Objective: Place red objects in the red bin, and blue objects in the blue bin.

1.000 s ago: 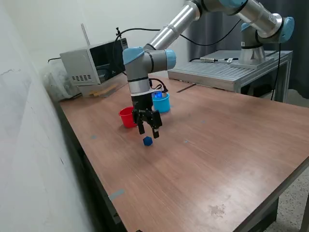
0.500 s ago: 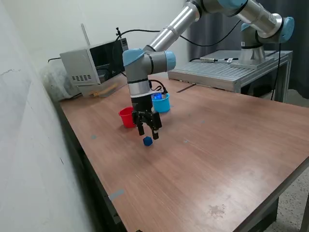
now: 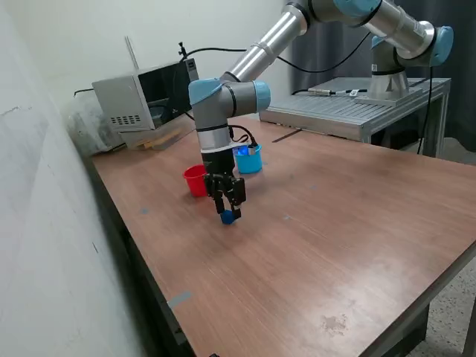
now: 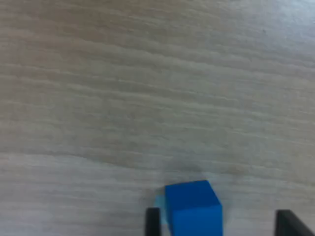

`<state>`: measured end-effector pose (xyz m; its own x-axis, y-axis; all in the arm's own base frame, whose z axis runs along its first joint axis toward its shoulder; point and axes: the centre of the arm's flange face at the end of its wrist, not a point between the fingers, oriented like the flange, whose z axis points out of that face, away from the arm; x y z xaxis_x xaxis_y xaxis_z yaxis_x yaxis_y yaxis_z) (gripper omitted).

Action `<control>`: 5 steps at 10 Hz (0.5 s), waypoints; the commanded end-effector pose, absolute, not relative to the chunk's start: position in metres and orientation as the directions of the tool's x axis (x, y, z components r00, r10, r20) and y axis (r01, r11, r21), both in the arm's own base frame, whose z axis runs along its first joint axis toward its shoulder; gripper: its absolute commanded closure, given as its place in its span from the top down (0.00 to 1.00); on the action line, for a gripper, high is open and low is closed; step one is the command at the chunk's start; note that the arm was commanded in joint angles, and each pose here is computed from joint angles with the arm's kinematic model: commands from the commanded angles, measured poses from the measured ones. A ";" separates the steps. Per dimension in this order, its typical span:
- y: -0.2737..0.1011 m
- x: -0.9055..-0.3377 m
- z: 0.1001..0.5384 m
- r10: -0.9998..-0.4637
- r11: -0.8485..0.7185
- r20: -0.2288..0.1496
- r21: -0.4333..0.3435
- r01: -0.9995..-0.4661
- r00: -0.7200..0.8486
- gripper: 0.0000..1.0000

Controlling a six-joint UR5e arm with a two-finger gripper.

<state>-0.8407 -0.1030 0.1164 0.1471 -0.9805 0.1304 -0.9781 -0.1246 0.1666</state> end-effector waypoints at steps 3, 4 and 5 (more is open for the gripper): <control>-0.097 -0.844 0.120 -0.989 -0.116 0.073 0.166 -0.979 0.130 0.00; -0.098 -0.844 0.123 -0.989 -0.116 0.073 0.167 -0.979 0.130 0.00; -0.100 -0.842 0.136 -0.989 -0.115 0.072 0.173 -0.978 0.129 0.00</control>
